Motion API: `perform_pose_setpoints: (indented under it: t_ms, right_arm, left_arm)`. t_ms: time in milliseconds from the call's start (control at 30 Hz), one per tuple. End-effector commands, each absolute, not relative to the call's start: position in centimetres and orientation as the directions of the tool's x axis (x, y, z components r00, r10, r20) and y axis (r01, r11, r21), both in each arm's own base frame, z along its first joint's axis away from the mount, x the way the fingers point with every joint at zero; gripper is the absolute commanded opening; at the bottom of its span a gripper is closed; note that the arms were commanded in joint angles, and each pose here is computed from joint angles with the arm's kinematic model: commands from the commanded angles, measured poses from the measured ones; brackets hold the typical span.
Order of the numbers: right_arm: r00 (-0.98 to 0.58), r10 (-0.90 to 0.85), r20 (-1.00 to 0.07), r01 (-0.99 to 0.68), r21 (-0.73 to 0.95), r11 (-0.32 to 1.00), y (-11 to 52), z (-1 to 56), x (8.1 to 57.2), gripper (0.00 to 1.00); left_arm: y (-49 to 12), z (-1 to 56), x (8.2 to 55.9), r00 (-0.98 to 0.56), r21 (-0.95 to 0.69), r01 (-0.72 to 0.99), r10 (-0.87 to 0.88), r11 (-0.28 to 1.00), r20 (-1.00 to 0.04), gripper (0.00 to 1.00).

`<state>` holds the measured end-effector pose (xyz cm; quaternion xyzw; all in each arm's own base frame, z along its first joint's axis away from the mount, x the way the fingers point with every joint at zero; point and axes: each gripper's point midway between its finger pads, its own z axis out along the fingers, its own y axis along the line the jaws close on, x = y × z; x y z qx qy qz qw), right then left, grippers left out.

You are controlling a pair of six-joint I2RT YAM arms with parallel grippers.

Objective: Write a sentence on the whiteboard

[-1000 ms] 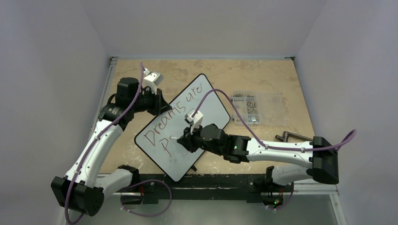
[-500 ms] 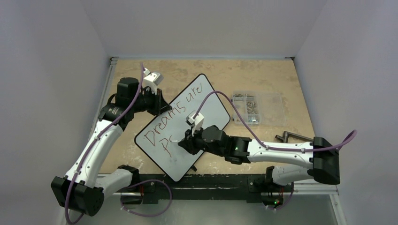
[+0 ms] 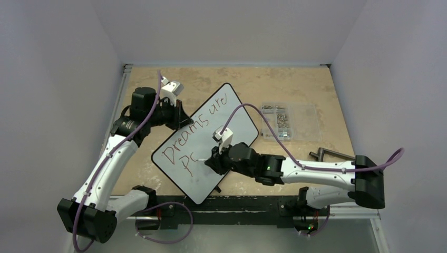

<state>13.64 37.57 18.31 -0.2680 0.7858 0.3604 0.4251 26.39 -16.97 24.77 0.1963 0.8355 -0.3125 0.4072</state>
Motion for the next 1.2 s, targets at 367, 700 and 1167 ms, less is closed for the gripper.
perform_pose_setpoints:
  t_ms: [367, 700, 1167]
  right_arm:
    - [-0.442, -0.081, -0.893, -0.678, 0.274, 0.682, 36.7, 20.3, 16.0, 0.0]
    - [-0.403, -0.091, -0.911, -0.676, 0.229, 0.7, 37.3, 21.9, 17.3, 0.0]
    - [-0.364, -0.096, -0.926, -0.717, 0.213, 0.664, 38.7, 23.7, 17.5, 0.0]
  left_arm:
    - [-17.2, 27.8, 27.5, -0.467, -0.293, 0.631, 0.05, 0.719, -0.883, 0.0]
    - [-17.1, 27.8, 27.4, -0.467, -0.292, 0.631, 0.051, 0.719, -0.883, 0.0]
    - [-17.1, 27.9, 27.4, -0.465, -0.29, 0.632, 0.052, 0.718, -0.884, 0.0]
